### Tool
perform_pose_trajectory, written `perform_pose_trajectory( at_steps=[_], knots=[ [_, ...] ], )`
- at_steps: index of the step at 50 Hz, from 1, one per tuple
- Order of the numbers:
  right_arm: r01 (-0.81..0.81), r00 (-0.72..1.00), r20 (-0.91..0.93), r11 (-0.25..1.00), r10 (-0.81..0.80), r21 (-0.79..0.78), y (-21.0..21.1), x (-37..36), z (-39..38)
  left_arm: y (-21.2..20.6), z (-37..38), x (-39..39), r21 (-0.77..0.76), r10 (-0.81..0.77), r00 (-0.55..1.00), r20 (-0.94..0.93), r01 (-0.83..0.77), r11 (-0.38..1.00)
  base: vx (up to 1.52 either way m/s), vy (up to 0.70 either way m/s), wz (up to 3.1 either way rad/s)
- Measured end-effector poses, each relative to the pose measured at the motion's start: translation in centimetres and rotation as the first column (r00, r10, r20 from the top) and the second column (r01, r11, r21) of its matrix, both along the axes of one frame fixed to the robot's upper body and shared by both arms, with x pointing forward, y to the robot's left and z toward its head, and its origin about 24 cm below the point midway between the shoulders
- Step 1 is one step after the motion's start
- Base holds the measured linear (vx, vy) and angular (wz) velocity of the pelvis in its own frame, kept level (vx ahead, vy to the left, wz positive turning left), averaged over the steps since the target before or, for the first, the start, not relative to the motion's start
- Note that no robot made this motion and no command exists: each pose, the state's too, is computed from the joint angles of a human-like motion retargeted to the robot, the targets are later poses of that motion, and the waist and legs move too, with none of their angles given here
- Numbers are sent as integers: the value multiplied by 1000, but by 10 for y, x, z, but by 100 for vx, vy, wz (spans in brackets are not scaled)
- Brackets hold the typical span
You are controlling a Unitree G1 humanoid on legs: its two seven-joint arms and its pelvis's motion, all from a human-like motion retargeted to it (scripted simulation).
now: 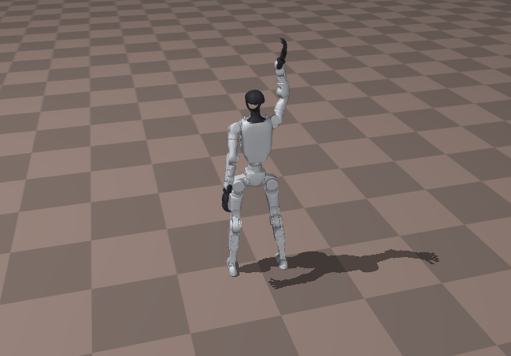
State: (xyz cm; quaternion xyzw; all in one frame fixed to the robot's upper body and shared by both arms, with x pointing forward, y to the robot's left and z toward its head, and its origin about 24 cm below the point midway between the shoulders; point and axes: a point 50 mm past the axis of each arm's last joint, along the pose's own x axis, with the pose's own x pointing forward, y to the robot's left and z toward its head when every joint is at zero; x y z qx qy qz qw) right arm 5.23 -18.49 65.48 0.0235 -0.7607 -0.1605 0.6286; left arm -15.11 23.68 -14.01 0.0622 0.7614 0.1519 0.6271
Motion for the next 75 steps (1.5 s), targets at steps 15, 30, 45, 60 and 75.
perform_pose_trajectory(
  at_steps=[15,30,45,60,75],
  knots=[
    [156,986,-55,988,-155,10,-11,16,-3,27,10,1,46,-19,999,28,18,999,1,-1,0],
    [-72,718,-690,996,93,59,-45,245,-142,31,74,393,375,-396,410,821,134,917,0,0,0],
    [-92,995,59,978,83,188,-70,-43,-7,24,18,-26,285,411,909,70,-413,865,6,-1,-11],
    [36,997,57,991,-43,128,-38,-37,1,36,-6,53,243,409,867,284,-478,844,-3,0,-1],
    [177,665,-499,766,-556,-619,17,260,-227,46,157,462,542,-570,172,804,184,820,-5,0,10]
  ],
)
